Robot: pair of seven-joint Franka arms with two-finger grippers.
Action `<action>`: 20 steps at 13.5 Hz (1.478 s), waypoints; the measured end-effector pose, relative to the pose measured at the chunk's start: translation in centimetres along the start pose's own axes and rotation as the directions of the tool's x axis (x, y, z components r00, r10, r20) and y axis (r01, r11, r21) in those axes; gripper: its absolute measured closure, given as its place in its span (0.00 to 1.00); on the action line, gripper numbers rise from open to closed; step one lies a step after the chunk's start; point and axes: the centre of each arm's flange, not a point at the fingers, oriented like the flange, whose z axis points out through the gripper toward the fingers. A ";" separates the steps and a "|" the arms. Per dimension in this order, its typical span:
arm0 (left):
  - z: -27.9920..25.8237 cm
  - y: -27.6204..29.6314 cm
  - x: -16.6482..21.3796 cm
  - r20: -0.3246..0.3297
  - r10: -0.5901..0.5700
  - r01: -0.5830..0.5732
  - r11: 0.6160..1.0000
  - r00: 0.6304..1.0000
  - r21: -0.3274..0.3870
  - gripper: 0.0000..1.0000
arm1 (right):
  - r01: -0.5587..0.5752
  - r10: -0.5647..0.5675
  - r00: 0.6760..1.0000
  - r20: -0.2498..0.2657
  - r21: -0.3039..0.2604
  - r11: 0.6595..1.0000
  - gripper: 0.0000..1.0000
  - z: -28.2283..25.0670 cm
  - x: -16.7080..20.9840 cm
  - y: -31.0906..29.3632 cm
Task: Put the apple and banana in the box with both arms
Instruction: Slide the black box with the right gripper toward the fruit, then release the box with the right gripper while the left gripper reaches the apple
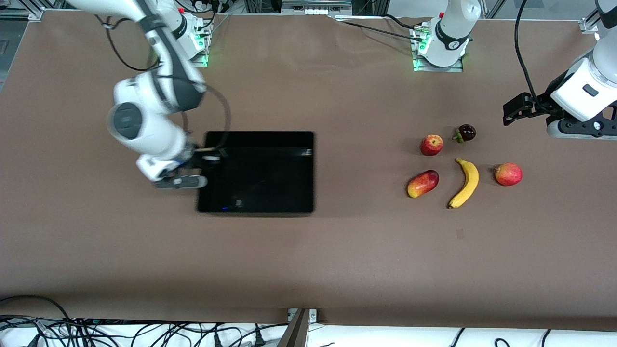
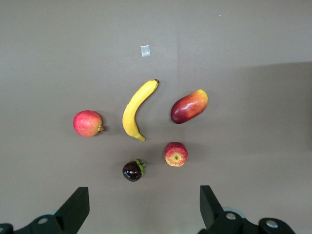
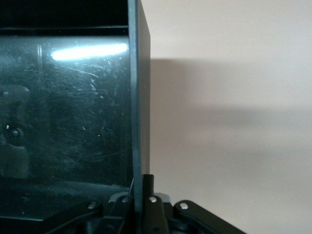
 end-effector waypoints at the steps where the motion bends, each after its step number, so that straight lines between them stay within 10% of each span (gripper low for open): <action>1: 0.0 0.0 0.0 0.000 -0.001 0.001 1.000 1.000 0.000 0.00 | -0.012 0.012 1.000 0.011 0.003 1.000 0.97 1.1 -1.1 -4.2; 6: 0.0 -0.1 0.0 0.000 -0.003 0.003 1.000 1.000 0.000 0.00 | -0.018 0.018 0.997 0.075 -0.008 1.000 0.97 9.2 -5.2 -17.6; 17: 0.5 0.0 0.2 0.013 -0.001 0.001 1.000 1.000 0.001 0.00 | 0.069 -0.069 0.998 0.015 -0.034 0.997 0.97 14.7 -6.1 -21.7; 20: 5.2 0.8 0.8 0.176 0.011 -0.013 1.000 0.984 0.014 0.00 | 0.043 -0.043 0.999 0.010 -0.033 0.999 0.96 14.7 -5.9 -21.6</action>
